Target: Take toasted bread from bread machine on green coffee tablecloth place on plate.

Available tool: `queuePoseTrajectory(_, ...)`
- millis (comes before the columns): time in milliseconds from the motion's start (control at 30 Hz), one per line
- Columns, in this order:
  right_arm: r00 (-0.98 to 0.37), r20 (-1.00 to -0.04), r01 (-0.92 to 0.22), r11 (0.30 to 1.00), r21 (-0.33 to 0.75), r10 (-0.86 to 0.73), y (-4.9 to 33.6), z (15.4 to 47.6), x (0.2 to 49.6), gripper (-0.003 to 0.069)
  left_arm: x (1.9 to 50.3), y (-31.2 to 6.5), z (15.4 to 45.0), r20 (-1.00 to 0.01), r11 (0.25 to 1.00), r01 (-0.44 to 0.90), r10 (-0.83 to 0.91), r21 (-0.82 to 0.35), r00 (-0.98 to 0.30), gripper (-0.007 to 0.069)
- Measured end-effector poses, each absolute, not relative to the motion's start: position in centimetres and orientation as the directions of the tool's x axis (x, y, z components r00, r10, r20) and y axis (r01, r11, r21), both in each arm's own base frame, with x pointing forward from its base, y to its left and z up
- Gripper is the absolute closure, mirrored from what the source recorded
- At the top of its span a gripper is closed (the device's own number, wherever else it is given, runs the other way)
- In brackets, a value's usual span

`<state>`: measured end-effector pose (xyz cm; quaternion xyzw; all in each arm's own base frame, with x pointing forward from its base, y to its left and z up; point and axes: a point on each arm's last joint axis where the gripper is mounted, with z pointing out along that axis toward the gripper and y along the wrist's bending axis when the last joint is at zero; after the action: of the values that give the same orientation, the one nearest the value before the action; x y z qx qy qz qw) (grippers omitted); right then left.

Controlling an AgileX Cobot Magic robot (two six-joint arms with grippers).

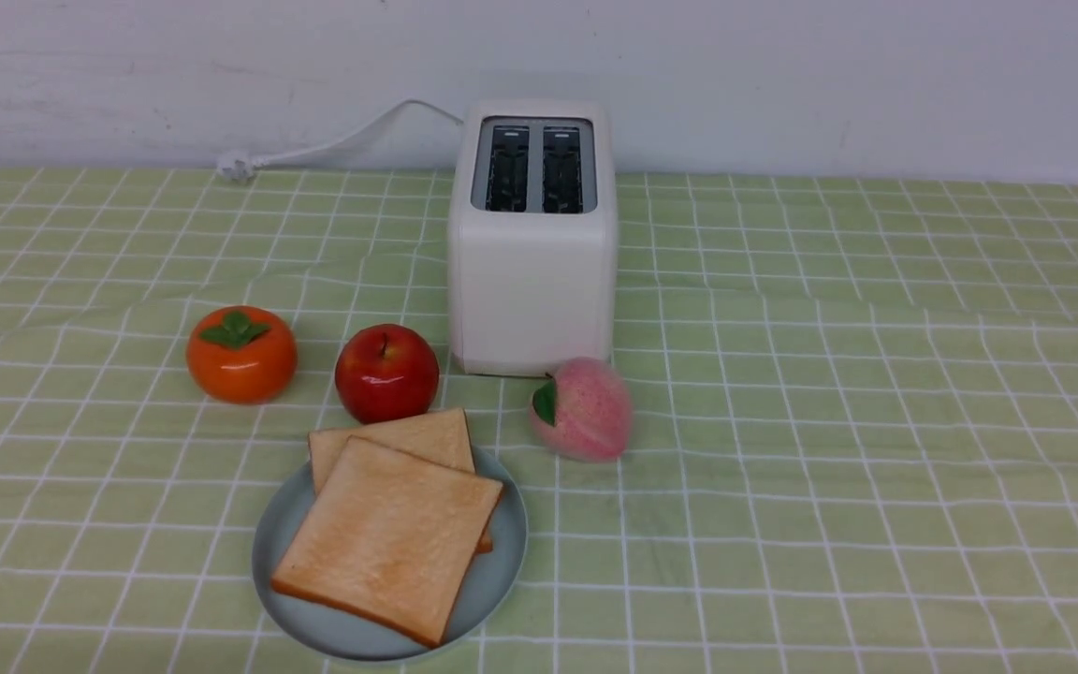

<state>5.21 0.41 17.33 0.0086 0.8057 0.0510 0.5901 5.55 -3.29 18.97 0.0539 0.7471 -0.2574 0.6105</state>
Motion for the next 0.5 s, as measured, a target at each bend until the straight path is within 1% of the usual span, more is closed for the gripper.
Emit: queuePoseTrajectory(500, -0.304, -0.950, -0.046, 0.995, 0.092, 0.074, 0.41, 17.33, 5.21, 0.0673, 5.63, -3.16, 19.06, -0.942, 0.868, 0.383, -0.240, -0.317, -0.236, 0.0587)
